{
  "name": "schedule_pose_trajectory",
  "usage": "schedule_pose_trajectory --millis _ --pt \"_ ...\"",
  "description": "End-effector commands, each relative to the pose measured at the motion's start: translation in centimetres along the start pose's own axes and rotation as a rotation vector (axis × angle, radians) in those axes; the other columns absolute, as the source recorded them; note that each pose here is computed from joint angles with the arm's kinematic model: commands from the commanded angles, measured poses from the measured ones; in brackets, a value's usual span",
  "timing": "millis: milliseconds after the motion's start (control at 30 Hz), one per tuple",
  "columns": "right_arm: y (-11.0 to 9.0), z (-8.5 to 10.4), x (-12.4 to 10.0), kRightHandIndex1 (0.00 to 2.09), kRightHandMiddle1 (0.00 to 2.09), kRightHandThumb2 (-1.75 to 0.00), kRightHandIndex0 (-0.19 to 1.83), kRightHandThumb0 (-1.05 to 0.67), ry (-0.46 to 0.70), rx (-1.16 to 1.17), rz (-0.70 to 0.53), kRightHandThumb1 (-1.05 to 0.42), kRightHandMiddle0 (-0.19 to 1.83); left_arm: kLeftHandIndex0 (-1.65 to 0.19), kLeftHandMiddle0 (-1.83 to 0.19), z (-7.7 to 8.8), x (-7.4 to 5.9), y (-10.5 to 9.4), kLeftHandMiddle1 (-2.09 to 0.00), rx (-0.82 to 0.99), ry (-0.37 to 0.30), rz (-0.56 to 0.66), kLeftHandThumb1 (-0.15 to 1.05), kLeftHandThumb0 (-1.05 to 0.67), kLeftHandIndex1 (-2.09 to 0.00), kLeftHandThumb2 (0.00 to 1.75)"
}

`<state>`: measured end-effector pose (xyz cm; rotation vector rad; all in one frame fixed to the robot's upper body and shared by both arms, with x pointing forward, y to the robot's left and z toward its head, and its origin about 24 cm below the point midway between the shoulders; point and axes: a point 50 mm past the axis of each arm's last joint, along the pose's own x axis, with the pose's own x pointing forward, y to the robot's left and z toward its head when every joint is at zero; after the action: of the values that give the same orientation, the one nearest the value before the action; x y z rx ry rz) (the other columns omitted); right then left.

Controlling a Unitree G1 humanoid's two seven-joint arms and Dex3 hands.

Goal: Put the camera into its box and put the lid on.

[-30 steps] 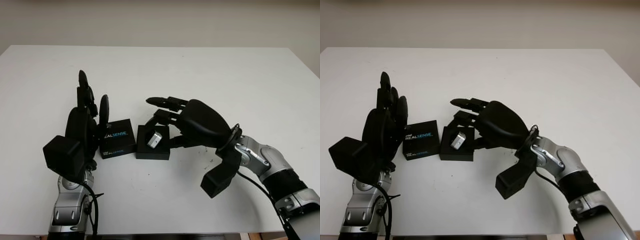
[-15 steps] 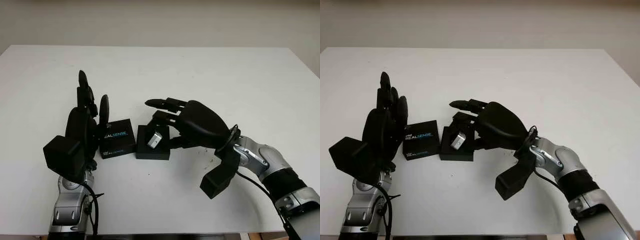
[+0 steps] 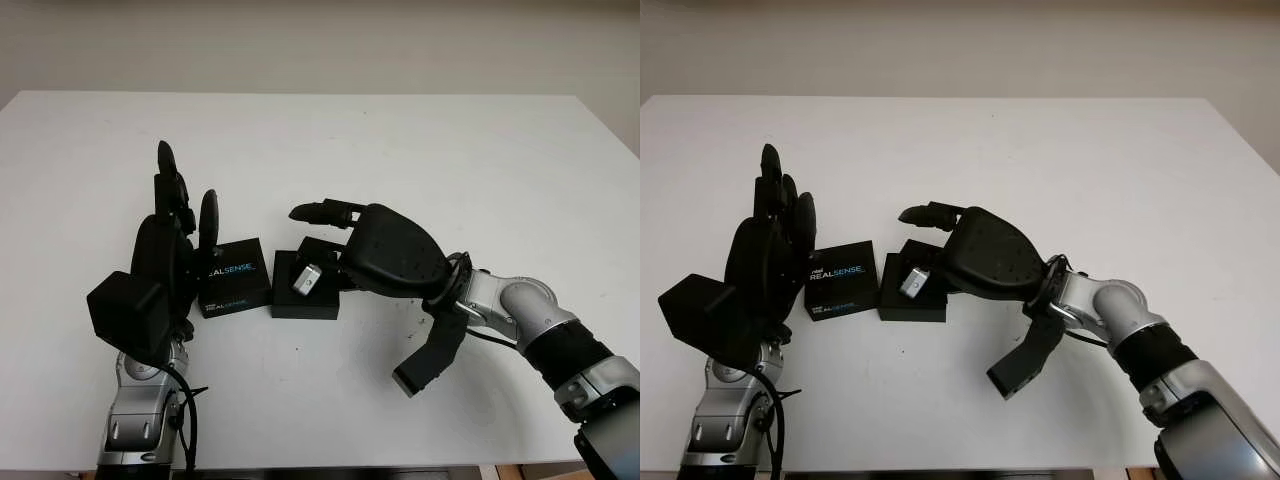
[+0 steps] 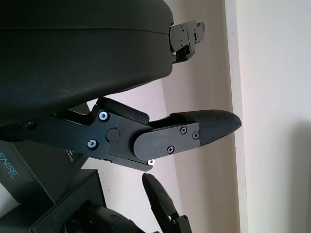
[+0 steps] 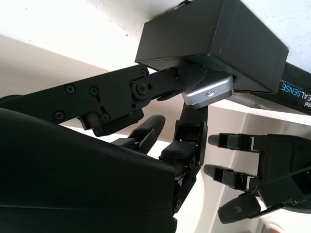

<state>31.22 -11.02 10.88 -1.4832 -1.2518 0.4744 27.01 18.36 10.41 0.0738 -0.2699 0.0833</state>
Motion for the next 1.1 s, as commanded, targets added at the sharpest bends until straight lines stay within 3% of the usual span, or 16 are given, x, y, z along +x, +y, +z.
schedule_pose_trajectory --millis 0,233,367,567,1067 --pt "0.3 -0.3 -0.2 0.4 1.05 -0.05 0.58 -0.43 -0.002 -0.025 0.024 -0.83 0.71 0.19 0.19 0.1 -0.2 0.0 0.0 -0.002 -0.009 0.004 1.05 -0.72 0.0 0.58" --pt "0.5 -0.2 -0.4 0.43 1.18 -0.05 0.6 -0.42 0.055 0.062 -0.025 -0.82 0.72 0.19 0.19 0.1 -0.2 -0.1 0.0 -0.005 -0.007 0.003 1.05 -0.72 0.0 0.58" --pt "0.3 -0.4 -0.5 0.62 1.32 -0.05 0.4 -0.37 0.142 0.286 -0.046 -0.84 0.59 0.19 0.19 0.1 -0.2 -0.1 0.0 -0.002 -0.004 0.002 1.05 -0.72 0.0 0.58" --pt "-0.5 -1.1 -0.8 0.68 1.35 -0.06 0.33 -0.35 0.219 0.451 -0.12 -0.87 0.56 0.19 0.19 0.1 -0.2 0.0 0.0 -0.002 -0.008 0.002 1.05 -0.72 0.0 0.58" --pt "-1.1 -1.3 -1.3 0.74 1.42 -0.06 0.26 -0.33 0.256 0.514 -0.152 -0.9 0.5 0.19 0.19 0.1 -0.2 0.0 0.0 -0.005 -0.008 0.004 1.05 -0.71 0.0 0.58"
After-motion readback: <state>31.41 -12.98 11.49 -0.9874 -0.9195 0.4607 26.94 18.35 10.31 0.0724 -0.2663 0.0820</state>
